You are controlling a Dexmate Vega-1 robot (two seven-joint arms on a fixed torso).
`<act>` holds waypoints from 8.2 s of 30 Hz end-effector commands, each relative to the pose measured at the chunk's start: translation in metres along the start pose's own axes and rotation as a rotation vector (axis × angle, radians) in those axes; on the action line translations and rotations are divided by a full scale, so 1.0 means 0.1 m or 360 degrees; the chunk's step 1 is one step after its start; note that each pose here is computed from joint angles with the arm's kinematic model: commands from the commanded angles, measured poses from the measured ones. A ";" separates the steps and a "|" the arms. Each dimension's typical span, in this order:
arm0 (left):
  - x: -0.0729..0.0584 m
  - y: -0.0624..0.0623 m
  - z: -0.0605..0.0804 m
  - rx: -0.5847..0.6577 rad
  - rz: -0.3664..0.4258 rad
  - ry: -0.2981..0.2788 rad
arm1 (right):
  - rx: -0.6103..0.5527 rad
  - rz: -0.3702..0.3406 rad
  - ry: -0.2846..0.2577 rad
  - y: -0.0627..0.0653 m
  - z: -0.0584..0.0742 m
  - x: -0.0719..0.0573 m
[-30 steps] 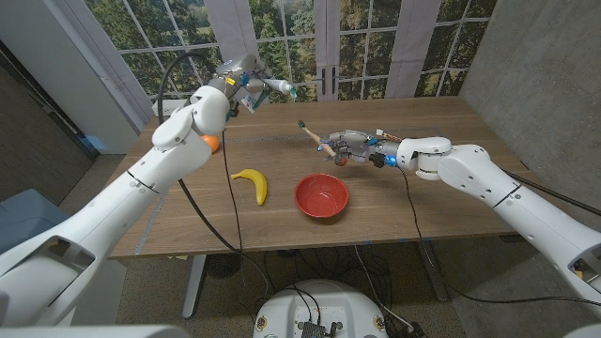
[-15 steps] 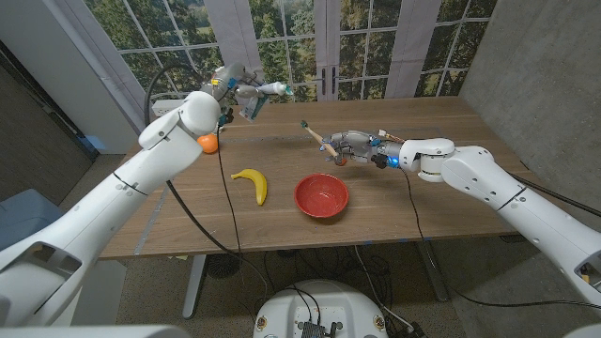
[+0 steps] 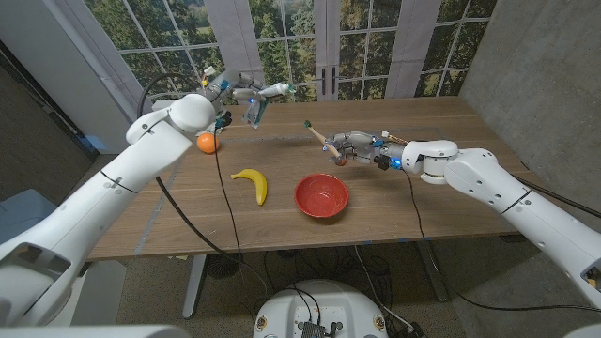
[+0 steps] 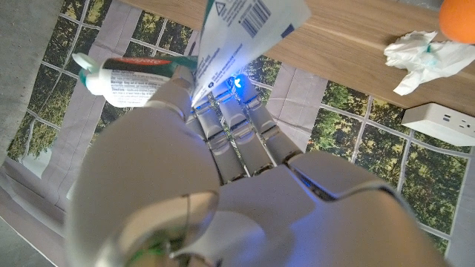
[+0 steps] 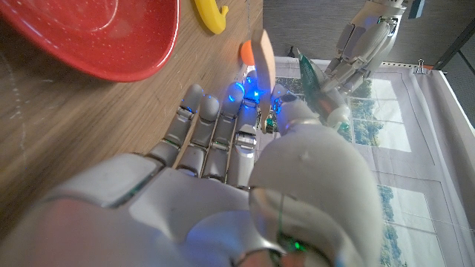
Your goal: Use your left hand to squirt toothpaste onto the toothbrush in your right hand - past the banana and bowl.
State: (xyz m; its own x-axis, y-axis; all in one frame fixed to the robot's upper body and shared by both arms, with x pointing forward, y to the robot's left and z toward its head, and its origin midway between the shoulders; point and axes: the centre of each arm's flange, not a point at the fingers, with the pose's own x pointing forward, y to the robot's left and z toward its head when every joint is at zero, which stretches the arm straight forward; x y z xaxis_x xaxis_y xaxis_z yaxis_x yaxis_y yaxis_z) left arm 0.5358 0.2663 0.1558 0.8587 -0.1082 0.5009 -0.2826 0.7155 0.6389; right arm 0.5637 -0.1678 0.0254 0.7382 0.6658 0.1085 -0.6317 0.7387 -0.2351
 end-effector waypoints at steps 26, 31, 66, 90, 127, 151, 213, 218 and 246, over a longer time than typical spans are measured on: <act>-0.06 -0.04 -0.57 -0.0739 -0.0181 0.0251 | 0.0027 -0.0052 -0.0006 -0.01 0.03 -0.09; -0.05 -0.05 -0.66 -0.0776 -0.0211 0.0302 | 0.0046 -0.0058 -0.0023 -0.02 0.03 -0.10; 0.02 -0.26 -1.16 -0.1043 -0.0335 0.0778 | 0.0075 -0.0077 -0.0043 -0.03 0.00 -0.15; -0.13 -0.18 -1.15 -0.1057 -0.0357 0.0191 | 0.0081 -0.0056 -0.0035 0.05 -0.07 -0.16; -0.40 0.18 -1.19 -0.0916 -0.0406 -0.0265 | -0.0326 -0.0265 -0.0093 0.48 -0.26 -0.22; -0.51 0.31 -1.19 -0.0997 -0.0379 -0.0337 | -0.0972 -0.0651 -0.0101 0.92 -0.40 -0.28; -0.49 0.39 -1.24 -0.1199 -0.0350 -0.0544 | -0.1944 -0.0931 -0.0224 1.50 -0.90 -0.10; -0.50 0.40 -1.24 -0.1201 -0.0351 -0.0544 | -0.1964 -0.0944 -0.0153 1.51 -0.88 -0.07; -0.52 0.45 -1.11 -0.1225 -0.0383 -0.0634 | -0.2108 -0.1012 -0.0026 1.55 -0.92 -0.07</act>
State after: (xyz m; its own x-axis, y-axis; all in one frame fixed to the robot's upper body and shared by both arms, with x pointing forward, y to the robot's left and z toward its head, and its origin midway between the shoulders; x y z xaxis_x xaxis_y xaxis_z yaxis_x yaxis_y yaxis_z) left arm 0.5280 0.3813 0.0892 0.6217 -0.4404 0.6477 0.3669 0.8944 0.2560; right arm 0.4839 -0.0691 -0.1000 0.7856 0.2947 0.5441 0.4685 0.2911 -0.8341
